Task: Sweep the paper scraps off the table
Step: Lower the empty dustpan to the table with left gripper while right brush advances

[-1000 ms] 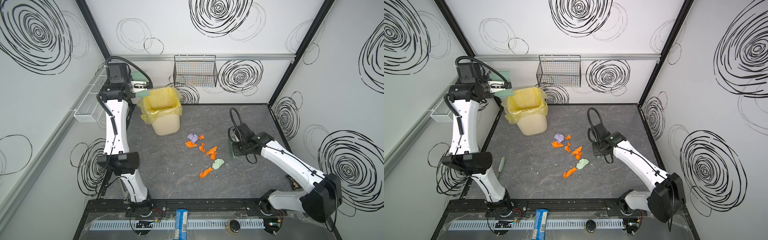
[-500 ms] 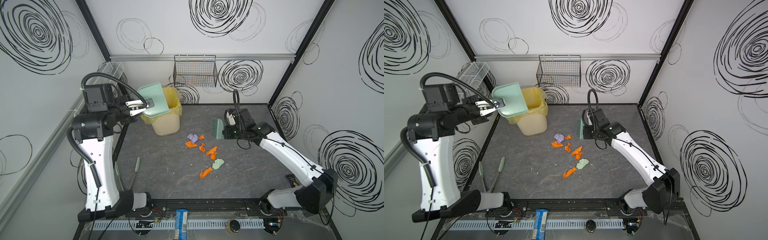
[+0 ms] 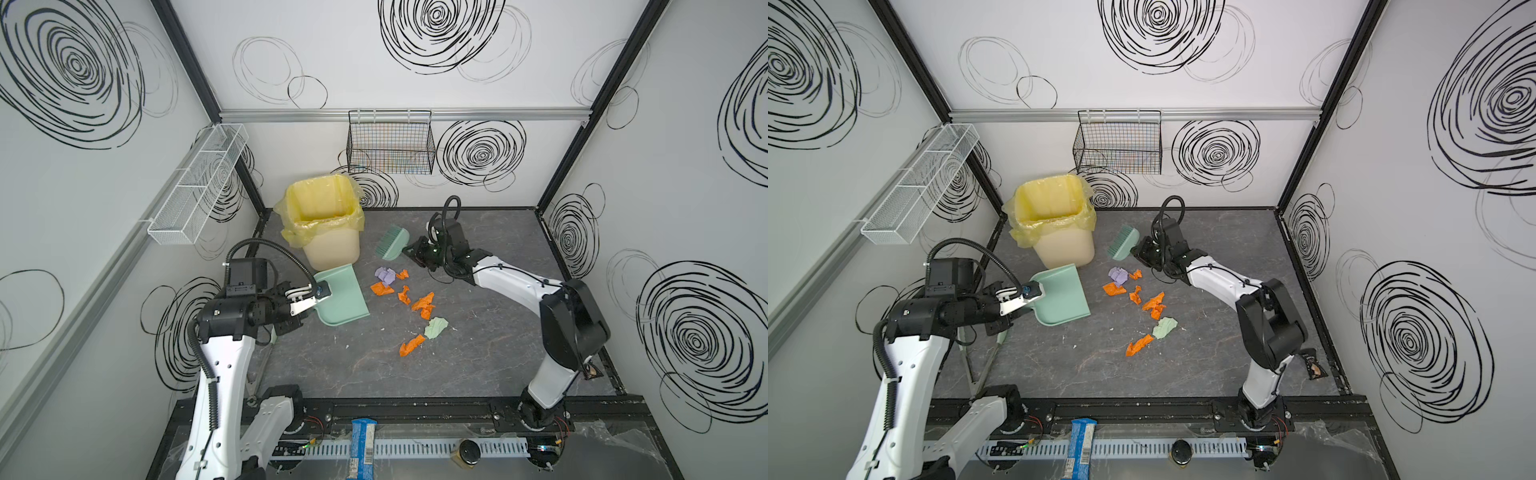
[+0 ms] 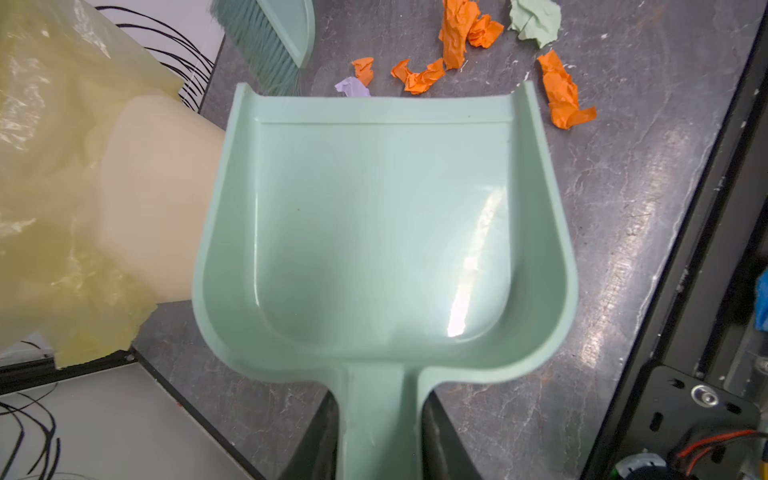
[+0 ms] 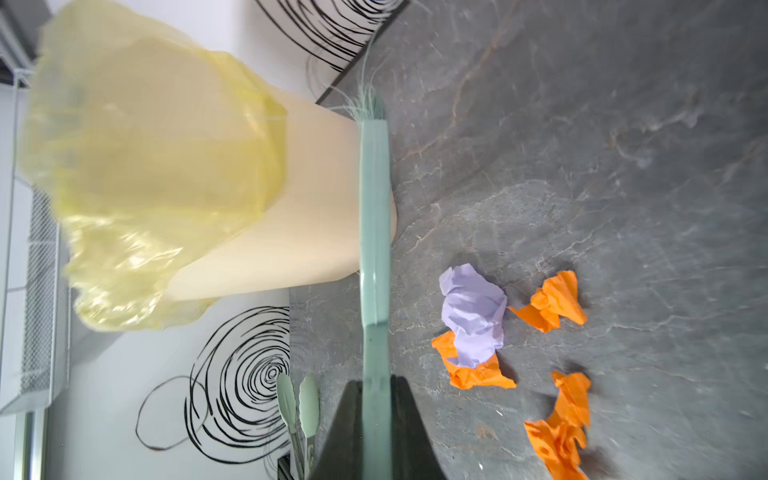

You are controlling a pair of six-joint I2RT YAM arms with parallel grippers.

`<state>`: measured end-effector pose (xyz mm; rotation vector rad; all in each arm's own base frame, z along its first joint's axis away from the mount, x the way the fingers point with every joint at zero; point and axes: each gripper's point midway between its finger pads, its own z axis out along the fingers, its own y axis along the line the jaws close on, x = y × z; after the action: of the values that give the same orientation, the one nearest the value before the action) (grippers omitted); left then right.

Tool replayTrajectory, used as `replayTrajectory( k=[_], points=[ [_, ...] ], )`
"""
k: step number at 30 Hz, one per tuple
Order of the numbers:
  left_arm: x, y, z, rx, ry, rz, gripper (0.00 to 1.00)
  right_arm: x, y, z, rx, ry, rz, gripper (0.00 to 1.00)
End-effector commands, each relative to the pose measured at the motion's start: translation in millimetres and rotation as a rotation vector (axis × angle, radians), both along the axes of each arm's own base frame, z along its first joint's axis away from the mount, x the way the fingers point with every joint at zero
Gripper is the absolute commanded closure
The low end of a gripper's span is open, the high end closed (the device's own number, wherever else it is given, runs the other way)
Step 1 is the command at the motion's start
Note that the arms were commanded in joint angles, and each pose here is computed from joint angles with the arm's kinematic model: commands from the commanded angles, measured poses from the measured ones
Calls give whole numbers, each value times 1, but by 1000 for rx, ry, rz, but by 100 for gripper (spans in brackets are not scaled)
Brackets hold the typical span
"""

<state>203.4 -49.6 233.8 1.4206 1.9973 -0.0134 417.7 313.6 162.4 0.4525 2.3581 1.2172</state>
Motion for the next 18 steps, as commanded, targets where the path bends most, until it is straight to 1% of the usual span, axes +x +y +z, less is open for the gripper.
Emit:
replayTrajectory(
  k=[1, 4, 7, 10, 14, 18],
  points=[
    [2, -8, -5, -59, -23, -6, 100, 19, 14, 19, 160, -17, -75, 100],
    [-2, -11, -18, -82, 8, -3, 100, 23, 20, -5, 170, 28, -87, 100],
    [-3, -13, -25, -99, 23, -3, 100, 15, 24, -24, 141, 55, -77, 100],
    [-1, -13, -31, -99, 28, -2, 100, 0, 21, -38, 120, 76, -63, 100],
    [3, -13, -37, -105, 39, -4, 100, -26, 6, -58, 106, 114, -56, 100],
    [7, -14, -37, -122, 45, -4, 100, -50, -6, -65, 90, 127, -38, 100]
  ],
)
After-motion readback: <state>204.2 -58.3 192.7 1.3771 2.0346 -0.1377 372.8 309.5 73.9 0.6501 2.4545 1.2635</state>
